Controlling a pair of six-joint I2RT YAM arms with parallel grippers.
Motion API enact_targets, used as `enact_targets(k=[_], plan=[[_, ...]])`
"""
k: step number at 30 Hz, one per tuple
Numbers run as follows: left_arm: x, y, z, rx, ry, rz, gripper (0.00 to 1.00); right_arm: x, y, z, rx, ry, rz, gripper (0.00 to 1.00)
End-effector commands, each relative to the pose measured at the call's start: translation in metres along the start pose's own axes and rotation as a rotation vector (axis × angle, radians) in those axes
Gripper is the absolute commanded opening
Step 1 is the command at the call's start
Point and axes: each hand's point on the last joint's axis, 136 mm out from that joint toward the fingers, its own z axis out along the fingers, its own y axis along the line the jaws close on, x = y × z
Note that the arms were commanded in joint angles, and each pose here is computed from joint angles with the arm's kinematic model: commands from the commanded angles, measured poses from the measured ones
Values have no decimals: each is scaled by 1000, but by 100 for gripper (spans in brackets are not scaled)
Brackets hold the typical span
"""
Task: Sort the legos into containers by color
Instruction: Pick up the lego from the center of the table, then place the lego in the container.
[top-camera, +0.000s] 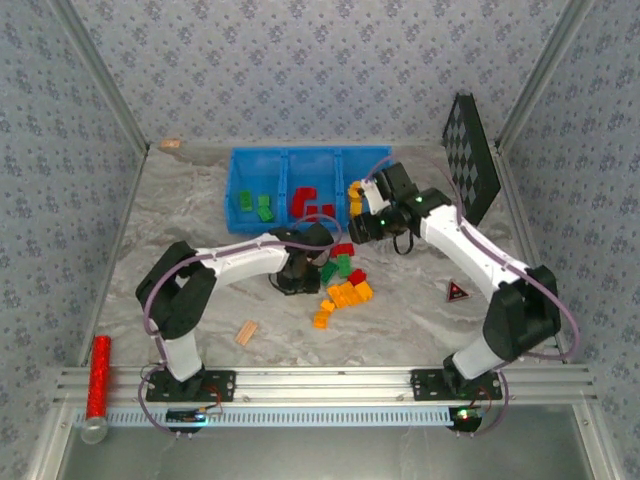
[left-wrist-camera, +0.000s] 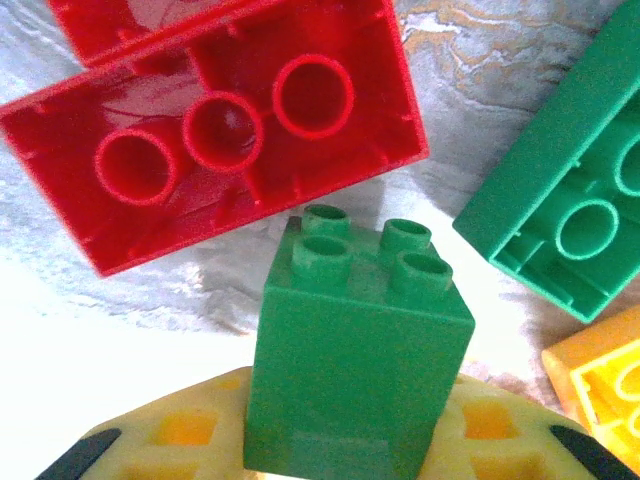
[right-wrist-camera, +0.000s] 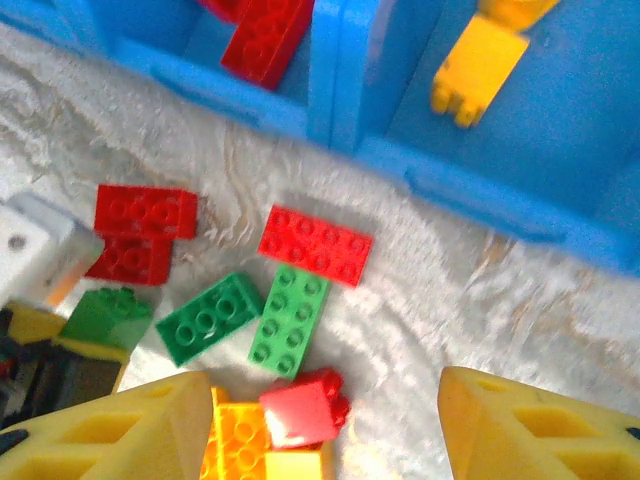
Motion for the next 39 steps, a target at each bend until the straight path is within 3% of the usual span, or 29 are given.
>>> enact_targets(k=[1, 8, 16, 27, 39], plan=[[-4, -4, -27, 30, -15, 50, 27, 22, 17, -9, -48, 19, 50, 63], [-23, -3, -63, 69, -67, 83, 25, 88, 50, 3, -129, 119, -35, 63], [-75, 23, -97, 87, -165, 44, 25, 123, 90, 12, -215, 93, -257, 62], [-168, 62, -122, 67, -316, -25, 25, 133, 58, 13, -49, 133, -153, 61], [-235, 85, -102, 44, -329, -63, 25, 130, 17, 28, 22, 157, 41, 59]])
